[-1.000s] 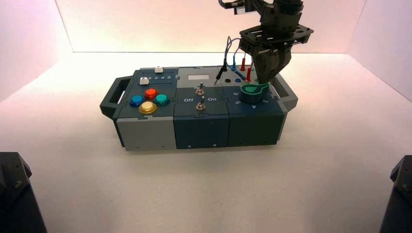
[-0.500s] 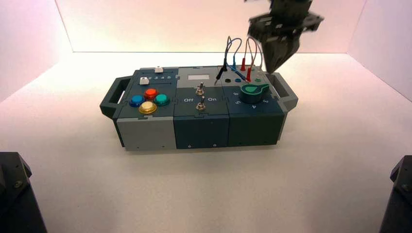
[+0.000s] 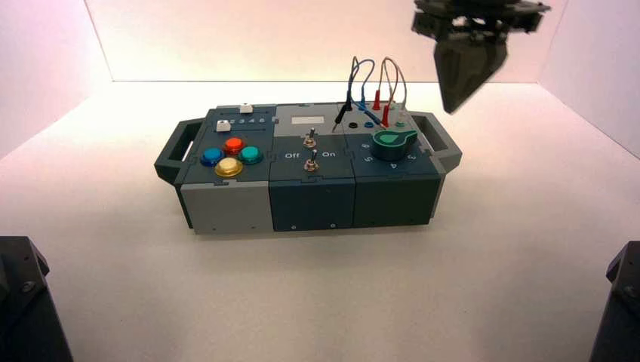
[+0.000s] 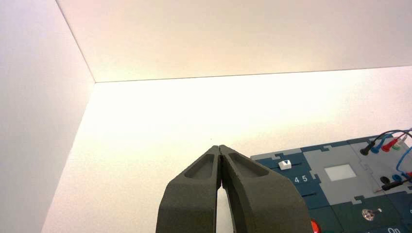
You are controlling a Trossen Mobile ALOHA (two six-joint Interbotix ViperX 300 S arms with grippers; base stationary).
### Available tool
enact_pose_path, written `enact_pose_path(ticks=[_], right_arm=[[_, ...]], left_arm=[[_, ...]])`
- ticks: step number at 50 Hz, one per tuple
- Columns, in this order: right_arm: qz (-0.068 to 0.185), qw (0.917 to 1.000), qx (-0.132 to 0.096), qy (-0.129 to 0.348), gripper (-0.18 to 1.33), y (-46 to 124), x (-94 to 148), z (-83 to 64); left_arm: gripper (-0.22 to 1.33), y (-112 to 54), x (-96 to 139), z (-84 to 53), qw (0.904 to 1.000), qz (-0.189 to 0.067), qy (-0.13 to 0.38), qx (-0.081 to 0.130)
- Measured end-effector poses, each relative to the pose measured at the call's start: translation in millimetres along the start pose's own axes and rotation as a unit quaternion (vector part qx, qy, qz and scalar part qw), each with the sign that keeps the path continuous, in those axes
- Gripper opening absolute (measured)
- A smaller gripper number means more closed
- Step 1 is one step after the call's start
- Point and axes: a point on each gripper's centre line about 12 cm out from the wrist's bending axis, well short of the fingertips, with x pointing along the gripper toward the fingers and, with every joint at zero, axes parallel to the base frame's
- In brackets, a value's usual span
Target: Turn the knob to position 2.
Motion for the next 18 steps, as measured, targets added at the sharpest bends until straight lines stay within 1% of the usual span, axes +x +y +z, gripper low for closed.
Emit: enact_pose_path(ticks=[8, 15, 18], right_arm=[[0.004, 0.9996, 0.002, 0.028, -0.14, 1.4, 7, -16.9], [0.005, 0.9994, 0.001, 0.034, -0.14, 1.6, 7, -21.8], [0.005, 0.9994, 0.001, 0.033, -0.14, 1.7, 5, -21.8]], left_arm=[[-0.17, -0.3, 0, -0.3, 1.0000, -0.001, 0.002, 0.000], [-0.16, -0.2, 1, -0.9, 1.0000, 0.000, 0.004, 0.001], [-0.17, -0.2, 1, -0.4, 1.0000, 0.000, 0.004, 0.000]])
